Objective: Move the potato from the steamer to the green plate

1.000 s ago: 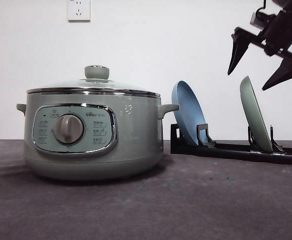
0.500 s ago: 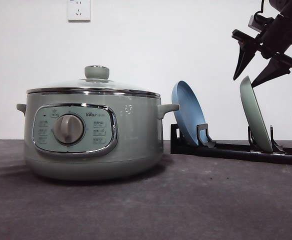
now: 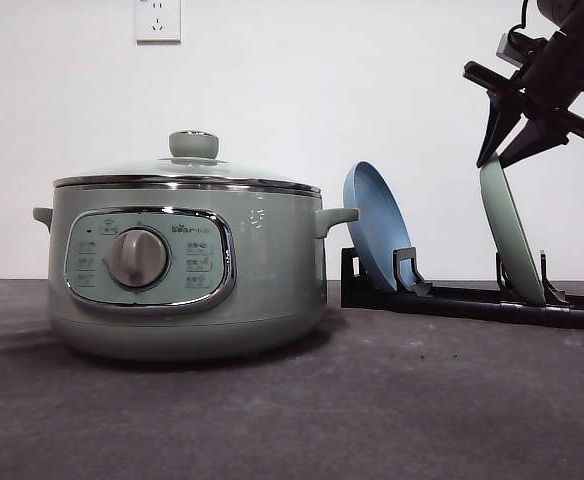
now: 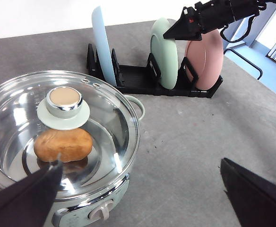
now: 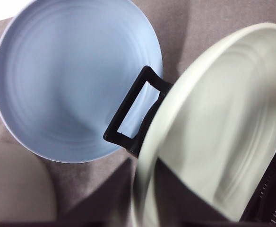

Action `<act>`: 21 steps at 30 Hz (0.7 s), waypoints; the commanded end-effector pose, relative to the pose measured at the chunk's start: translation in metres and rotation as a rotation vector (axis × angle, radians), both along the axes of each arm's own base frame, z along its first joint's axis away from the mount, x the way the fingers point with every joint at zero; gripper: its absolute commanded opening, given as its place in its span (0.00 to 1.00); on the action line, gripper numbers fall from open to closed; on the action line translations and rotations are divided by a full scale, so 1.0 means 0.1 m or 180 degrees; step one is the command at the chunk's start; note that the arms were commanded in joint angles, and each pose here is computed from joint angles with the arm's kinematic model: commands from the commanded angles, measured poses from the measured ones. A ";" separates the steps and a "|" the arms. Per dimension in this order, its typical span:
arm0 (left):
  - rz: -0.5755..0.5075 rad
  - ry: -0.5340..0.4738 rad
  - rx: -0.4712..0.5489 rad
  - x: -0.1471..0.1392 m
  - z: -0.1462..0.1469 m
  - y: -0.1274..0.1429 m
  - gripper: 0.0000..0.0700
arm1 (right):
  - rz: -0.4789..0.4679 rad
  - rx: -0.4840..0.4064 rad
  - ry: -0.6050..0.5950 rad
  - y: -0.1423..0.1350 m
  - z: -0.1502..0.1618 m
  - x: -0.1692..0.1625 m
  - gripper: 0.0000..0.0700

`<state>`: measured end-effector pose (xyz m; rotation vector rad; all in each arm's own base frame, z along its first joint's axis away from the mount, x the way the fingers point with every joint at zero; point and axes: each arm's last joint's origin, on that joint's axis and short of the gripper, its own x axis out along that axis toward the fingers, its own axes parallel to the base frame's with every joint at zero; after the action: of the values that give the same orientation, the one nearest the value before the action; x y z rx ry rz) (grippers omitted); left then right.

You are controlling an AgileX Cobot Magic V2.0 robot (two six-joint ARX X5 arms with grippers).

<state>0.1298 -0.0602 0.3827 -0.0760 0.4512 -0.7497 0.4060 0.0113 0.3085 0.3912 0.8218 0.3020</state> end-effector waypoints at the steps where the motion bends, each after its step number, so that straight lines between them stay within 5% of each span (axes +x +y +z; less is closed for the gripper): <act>1: -0.0047 -0.0102 -0.0013 0.00 0.07 -0.01 1.00 | -0.0022 0.0027 -0.0027 -0.01 -0.01 0.07 0.01; 10: -0.0046 -0.0081 -0.0004 -0.01 0.06 -0.01 1.00 | 0.0051 0.0259 -0.0144 -0.06 0.15 0.00 0.01; 21: -0.0047 -0.0079 -0.0005 -0.01 0.06 -0.01 1.00 | 0.0331 0.0464 -0.0730 -0.04 0.92 -0.59 0.01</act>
<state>0.1295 -0.0601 0.3821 -0.0763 0.4586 -0.7491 0.3480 0.0067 0.3912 0.4593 0.6255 0.4834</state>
